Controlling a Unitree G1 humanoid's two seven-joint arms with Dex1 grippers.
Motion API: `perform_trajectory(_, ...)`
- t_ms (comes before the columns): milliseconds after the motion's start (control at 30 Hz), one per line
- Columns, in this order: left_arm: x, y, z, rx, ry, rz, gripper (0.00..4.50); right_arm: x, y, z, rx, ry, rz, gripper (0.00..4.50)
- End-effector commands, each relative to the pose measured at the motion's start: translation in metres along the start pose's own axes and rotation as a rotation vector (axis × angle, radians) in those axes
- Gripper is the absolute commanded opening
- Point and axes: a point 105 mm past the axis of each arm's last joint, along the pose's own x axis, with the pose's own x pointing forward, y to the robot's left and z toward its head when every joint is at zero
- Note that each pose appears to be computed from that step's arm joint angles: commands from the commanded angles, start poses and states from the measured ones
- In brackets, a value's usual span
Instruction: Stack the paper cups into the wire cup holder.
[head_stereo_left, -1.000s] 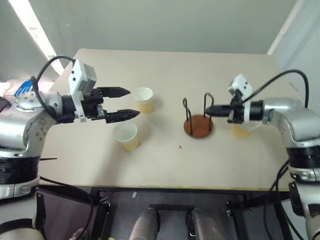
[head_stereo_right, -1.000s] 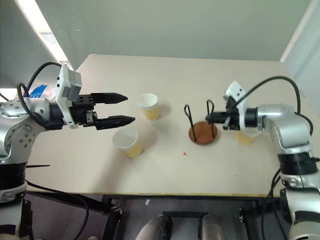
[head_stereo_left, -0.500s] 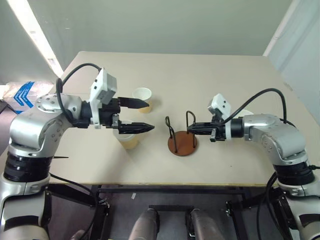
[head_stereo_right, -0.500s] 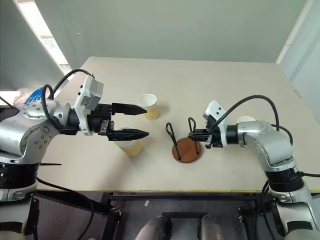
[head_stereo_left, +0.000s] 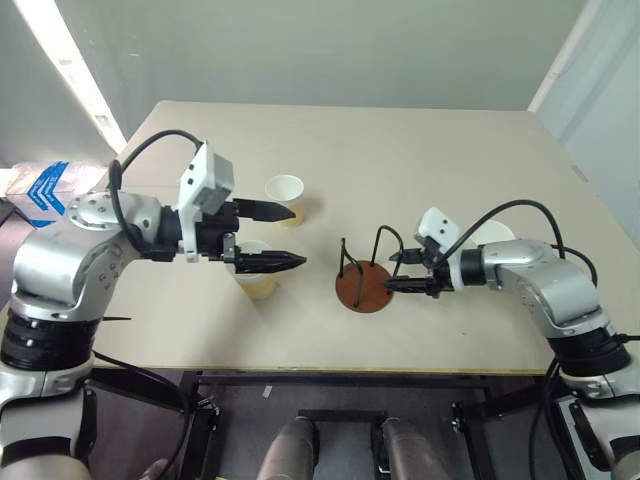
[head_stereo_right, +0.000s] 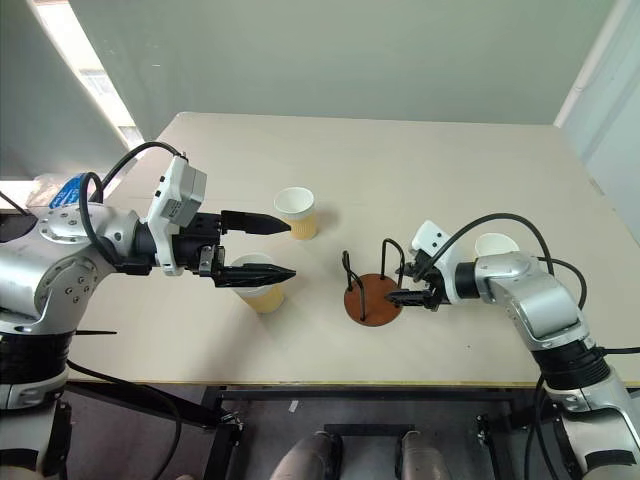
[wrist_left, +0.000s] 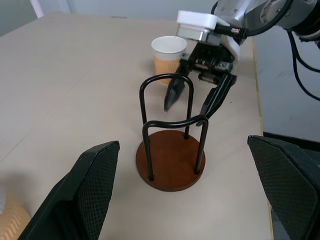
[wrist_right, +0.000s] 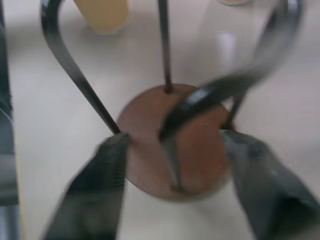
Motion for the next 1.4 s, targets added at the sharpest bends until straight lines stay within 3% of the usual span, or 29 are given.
perform_trajectory(33, -0.011, -0.004, 0.01, 0.079, 0.014, 0.031, 4.5, -0.016, 0.001, 0.002, -0.035, 0.004, -0.008, 3.86)
perform_trajectory(233, -0.024, -0.014, -0.009, 0.251, 0.222, 0.053, 4.5, -0.043, -0.003, -0.008, -0.032, 0.043, -0.046, 3.86)
perform_trajectory(367, -0.028, -0.015, -0.029, 0.346, 0.376, 0.075, 4.5, -0.055, 0.002, 0.004, -0.028, -0.023, -0.024, 3.86)
perform_trajectory(567, -0.035, -0.004, -0.048, 0.35, 0.466, 0.119, 4.5, -0.055, 0.007, 0.013, -0.019, -0.088, 0.003, 3.86)
perform_trajectory(900, -0.042, 0.009, -0.071, 0.331, 0.532, 0.114, 4.5, -0.068, 0.008, 0.033, -0.089, -0.238, -0.017, 3.86)
perform_trajectory(1300, -0.029, 0.012, -0.093, 0.371, 0.581, 0.023, 4.5, -0.077, 0.021, 0.058, -0.143, -0.394, 0.006, 3.86)
perform_trajectory(1400, -0.026, 0.017, -0.098, 0.403, 0.607, 0.012, 3.98, -0.079, 0.023, 0.064, -0.157, -0.419, 0.017, 3.91)
